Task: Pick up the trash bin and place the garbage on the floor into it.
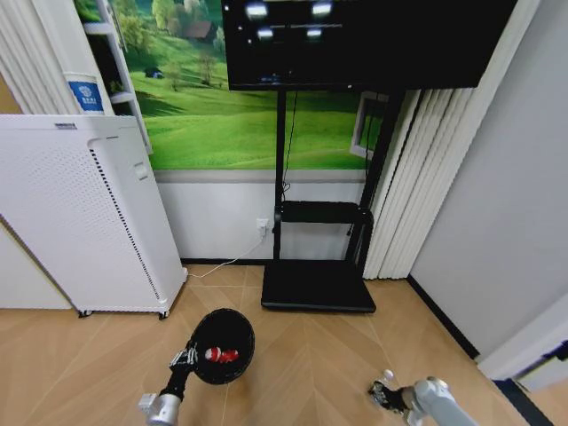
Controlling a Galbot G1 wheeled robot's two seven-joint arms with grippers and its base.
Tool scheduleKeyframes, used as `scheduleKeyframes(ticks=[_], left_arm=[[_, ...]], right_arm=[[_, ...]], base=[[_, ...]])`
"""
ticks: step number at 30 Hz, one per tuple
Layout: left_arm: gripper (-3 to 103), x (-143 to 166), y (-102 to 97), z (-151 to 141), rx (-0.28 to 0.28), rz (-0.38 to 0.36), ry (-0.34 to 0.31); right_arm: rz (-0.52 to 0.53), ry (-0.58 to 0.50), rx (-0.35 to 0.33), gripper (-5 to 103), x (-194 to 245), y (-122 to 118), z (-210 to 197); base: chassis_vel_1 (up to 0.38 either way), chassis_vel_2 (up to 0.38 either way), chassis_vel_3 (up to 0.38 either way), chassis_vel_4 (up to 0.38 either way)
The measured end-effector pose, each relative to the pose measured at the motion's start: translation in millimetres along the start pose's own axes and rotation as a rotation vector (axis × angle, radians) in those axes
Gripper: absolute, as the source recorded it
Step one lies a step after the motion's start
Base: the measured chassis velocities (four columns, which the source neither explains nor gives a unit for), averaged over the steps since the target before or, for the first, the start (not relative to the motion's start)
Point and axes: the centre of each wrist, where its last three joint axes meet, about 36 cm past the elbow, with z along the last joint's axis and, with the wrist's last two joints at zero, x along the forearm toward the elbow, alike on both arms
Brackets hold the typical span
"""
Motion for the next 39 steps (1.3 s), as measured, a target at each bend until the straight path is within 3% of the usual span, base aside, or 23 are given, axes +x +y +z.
scheduleKeyframes(ticks=[2,9,16,23,26,27,29,30,32,33,36,38,39], left_arm=[[6,0,0.9,0,-0.001,-0.002,-0.001],[6,4,8.8,-1,-0.009,-0.012,0.003],[6,-1,11.3,0,-0.017,-0.006,0.007],[6,-15,11.5,-3,-0.042,0.009,0.034],[6,-33,14.2,-9,-0.087,0.029,0.059],[6,-33,14.2,-9,-0.087,0.029,0.059],[6,-47,17.2,-19,-0.127,0.039,0.067],[6,-47,17.2,-19,-0.127,0.039,0.067],[6,-50,23.2,-28,-0.156,0.026,0.072],[6,-50,23.2,-28,-0.156,0.026,0.072],[6,-59,30.9,-40,-0.190,0.017,0.070],[6,-62,32.2,-42,-0.195,0.017,0.069],[6,-71,37.3,-47,-0.210,0.011,0.066]], right_arm=[[-0.001,-0.002,0.001,36,-1,0,-1],[0.013,-0.006,-0.003,20,1,-3,-2],[0.065,0.002,-0.030,18,11,-5,6],[0.255,0.042,-0.137,18,39,-7,28],[0.525,0.108,-0.377,18,69,-13,44],[0.525,0.108,-0.377,18,69,-13,44],[0.706,0.129,-0.573,18,98,-26,53],[0.706,0.129,-0.573,18,98,-26,53],[0.845,0.081,-0.731,18,118,-50,56],[0.845,0.081,-0.731,18,118,-50,56],[1.047,-0.078,-0.945,18,152,-80,42],[1.071,-0.111,-0.979,18,158,-82,37],[1.133,-0.225,-1.069,18,178,-84,20]], base=[[0.000,0.000,0.000,0.000],[0.000,0.000,0.000,0.000],[0.000,0.000,0.000,0.000],[0.000,0.000,0.000,0.000],[0.000,0.000,0.000,0.000],[0.000,0.000,0.000,0.000],[0.000,0.000,0.000,0.000],[0.000,0.000,0.000,0.000],[0.000,0.000,0.000,0.000],[0.000,0.000,0.000,0.000],[0.000,0.000,0.000,0.000],[0.000,0.000,0.000,0.000],[0.000,0.000,0.000,0.000]])
